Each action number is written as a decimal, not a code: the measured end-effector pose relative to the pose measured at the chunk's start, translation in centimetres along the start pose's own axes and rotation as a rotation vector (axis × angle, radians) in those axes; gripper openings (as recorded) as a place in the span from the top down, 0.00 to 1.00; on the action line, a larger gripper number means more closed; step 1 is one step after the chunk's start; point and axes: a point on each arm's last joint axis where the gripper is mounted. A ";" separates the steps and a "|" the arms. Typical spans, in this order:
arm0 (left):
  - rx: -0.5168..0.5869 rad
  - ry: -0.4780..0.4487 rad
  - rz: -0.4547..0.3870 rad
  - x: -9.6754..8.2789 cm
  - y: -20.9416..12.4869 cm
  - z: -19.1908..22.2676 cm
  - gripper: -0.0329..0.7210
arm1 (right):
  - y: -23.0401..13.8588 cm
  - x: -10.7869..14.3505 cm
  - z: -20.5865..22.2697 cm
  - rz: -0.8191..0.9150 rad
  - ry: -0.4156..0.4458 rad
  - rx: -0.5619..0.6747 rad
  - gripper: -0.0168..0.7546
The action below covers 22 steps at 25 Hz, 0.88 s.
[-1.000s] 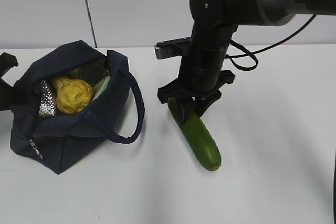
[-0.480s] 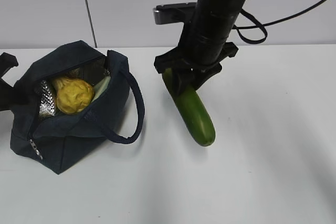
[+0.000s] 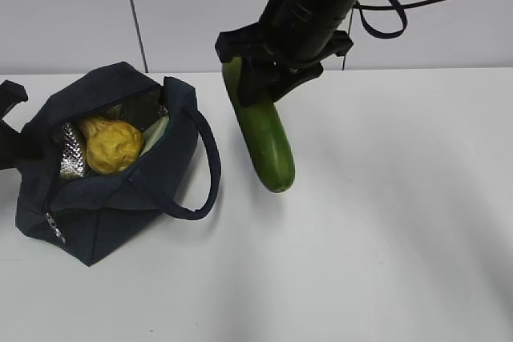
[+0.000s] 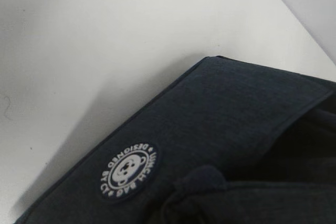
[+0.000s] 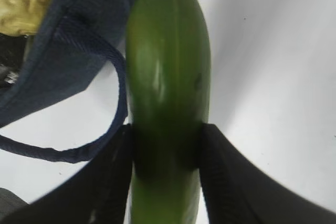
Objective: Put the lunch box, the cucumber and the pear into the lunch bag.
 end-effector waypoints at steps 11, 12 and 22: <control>0.000 0.000 0.001 0.0 0.0 0.0 0.96 | 2.4 2.1 -0.7 0.043 0.230 -0.265 0.59; 0.000 0.000 0.001 0.0 0.0 0.0 0.96 | 2.7 2.2 -0.8 0.051 0.248 -0.291 0.59; 0.000 0.000 0.001 0.0 0.0 0.0 0.96 | 4.3 3.5 3.6 0.143 0.408 -0.404 0.59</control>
Point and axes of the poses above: a point on each arm's last joint axis where the gripper is mounted, z pointing out along that axis toward the gripper, x along the wrist's bending axis when the last joint is at zero, y = z × x, and after that the axes turned 12 degrees about -z, right-handed
